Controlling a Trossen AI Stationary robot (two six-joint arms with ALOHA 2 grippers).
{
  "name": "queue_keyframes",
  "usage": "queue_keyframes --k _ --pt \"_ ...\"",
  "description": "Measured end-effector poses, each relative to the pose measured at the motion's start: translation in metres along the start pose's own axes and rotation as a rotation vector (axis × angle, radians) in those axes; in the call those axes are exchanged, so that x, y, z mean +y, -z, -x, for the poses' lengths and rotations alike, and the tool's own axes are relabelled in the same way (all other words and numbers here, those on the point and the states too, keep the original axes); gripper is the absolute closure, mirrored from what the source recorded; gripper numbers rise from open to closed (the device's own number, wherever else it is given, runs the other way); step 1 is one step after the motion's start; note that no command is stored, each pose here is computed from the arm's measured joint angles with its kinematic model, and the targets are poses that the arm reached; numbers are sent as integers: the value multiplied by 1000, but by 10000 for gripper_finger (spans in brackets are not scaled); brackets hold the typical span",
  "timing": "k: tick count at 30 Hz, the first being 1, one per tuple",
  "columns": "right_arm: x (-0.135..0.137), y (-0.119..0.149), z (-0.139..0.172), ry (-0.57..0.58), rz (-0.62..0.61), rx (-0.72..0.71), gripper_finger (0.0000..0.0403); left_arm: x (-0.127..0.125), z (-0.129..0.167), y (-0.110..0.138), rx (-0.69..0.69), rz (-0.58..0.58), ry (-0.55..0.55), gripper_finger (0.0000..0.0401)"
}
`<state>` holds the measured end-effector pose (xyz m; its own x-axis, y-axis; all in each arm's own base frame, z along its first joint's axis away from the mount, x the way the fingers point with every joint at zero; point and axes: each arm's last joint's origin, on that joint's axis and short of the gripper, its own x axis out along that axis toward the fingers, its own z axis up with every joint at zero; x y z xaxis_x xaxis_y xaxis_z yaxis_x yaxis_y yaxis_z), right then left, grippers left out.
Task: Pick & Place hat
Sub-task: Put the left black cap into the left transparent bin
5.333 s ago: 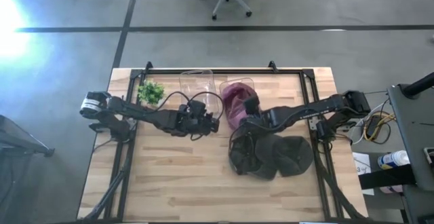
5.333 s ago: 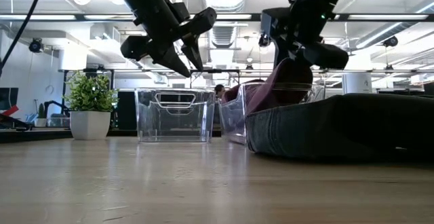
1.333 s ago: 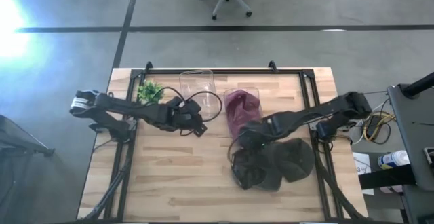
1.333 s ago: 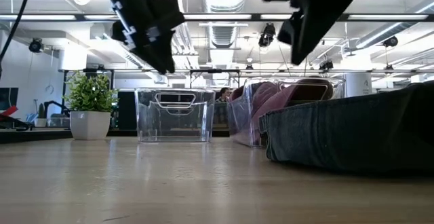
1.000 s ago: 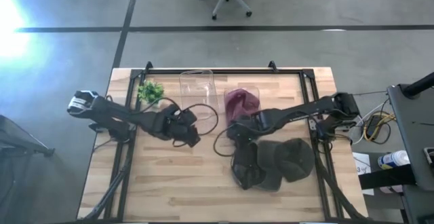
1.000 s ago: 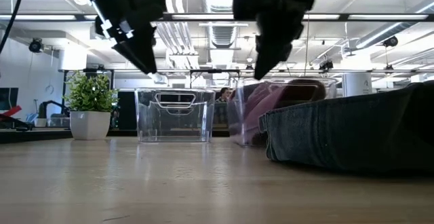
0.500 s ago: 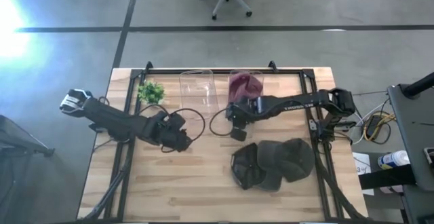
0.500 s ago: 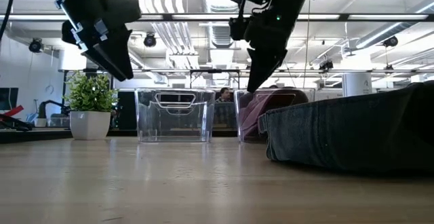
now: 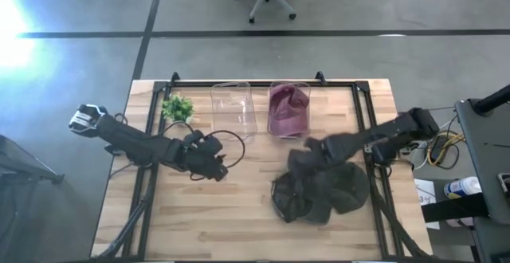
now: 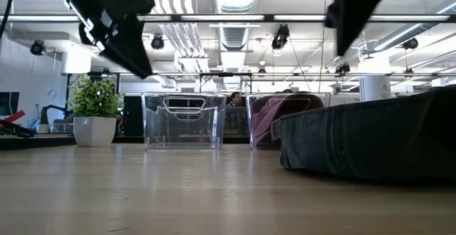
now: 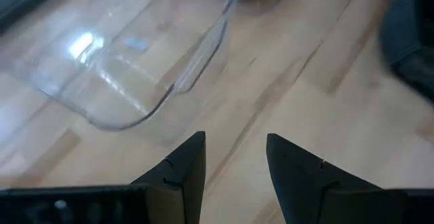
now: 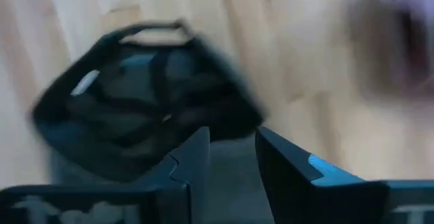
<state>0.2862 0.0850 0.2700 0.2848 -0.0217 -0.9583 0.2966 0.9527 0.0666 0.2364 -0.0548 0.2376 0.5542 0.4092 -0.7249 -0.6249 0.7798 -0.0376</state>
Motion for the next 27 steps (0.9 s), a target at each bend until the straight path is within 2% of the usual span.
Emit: queue_keyframes --k 4,8,13,16,18,22,25,27 --pt "21 15 -2 46 -141 -36 268 13 -9 8 134 109 -22 252" --pt "31 25 -12 81 -218 -3 261 20 -17 24 193 202 -56 252" --pt "28 43 -26 113 -402 164 261 10 -18 32 235 228 57 252" --pt "26 38 -26 85 -522 160 256 -1 -16 30 173 177 158 252" --pt "26 34 -26 67 -552 152 248 -8 -15 28 107 108 233 252" --pt "22 42 -29 137 -578 229 224 -22 -16 21 -116 -72 411 252" --pt "24 57 -24 195 -565 285 208 -25 -20 5 -286 -73 520 252" --pt "30 67 -23 155 -527 326 203 -27 -27 -5 -324 -44 611 252"
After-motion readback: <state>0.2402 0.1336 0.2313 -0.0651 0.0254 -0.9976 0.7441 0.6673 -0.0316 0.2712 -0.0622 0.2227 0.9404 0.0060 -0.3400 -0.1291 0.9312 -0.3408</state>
